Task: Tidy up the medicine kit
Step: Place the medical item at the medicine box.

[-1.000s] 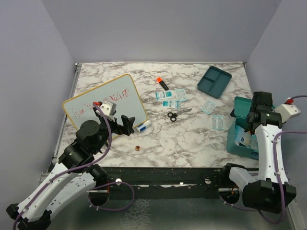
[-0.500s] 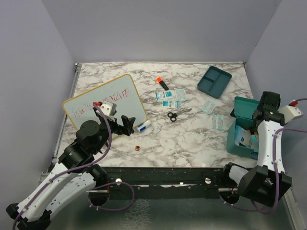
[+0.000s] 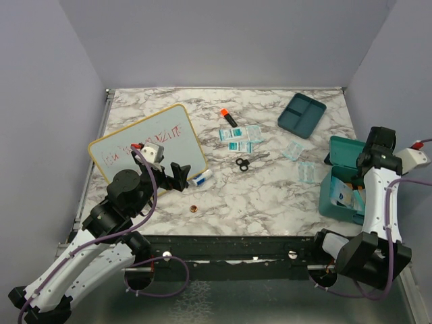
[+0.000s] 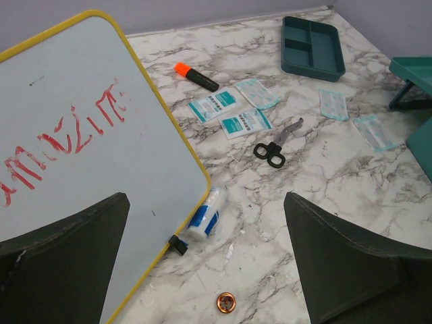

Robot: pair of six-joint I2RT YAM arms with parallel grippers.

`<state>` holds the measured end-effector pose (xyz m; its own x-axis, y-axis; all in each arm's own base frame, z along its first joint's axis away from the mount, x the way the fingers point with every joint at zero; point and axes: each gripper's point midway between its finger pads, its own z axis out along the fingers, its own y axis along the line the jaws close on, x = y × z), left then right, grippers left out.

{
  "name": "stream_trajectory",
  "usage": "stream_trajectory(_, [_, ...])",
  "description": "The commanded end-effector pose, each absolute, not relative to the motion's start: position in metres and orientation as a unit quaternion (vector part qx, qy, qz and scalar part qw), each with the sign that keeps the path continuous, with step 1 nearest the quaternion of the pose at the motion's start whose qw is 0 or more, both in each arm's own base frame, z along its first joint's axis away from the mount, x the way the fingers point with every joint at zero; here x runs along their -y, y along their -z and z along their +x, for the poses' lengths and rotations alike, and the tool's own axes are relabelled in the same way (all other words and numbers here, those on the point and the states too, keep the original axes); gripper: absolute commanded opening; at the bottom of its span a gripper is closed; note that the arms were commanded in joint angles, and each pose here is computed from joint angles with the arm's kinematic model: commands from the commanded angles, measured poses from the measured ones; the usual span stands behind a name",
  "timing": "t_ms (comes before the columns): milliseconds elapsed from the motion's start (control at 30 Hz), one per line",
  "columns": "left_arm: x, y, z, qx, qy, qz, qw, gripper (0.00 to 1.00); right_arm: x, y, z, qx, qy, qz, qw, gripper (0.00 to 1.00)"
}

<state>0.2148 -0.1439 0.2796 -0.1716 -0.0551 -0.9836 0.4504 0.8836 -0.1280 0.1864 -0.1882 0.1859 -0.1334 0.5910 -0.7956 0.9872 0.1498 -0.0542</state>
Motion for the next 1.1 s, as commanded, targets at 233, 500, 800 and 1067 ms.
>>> stream_trajectory(233, [0.144,-0.276,0.215,-0.738,0.201,0.134,0.63,0.99,0.203,-0.173,0.168,-0.639,0.372,0.603,0.297,0.22])
stream_trajectory(500, [0.144,-0.276,0.214,-0.738,0.201,0.133,0.63,0.99,0.226,-0.171,0.156,-0.598,0.402,0.632,0.286,0.22])
stream_trajectory(800, [0.145,-0.276,0.214,-0.738,0.202,0.135,0.63,0.99,0.224,-0.137,0.158,-0.601,0.386,0.65,0.258,0.22])
stream_trajectory(1067, [0.144,-0.276,0.215,-0.739,0.201,0.134,0.629,0.99,0.224,-0.117,0.154,-0.604,0.395,0.647,0.245,0.21])
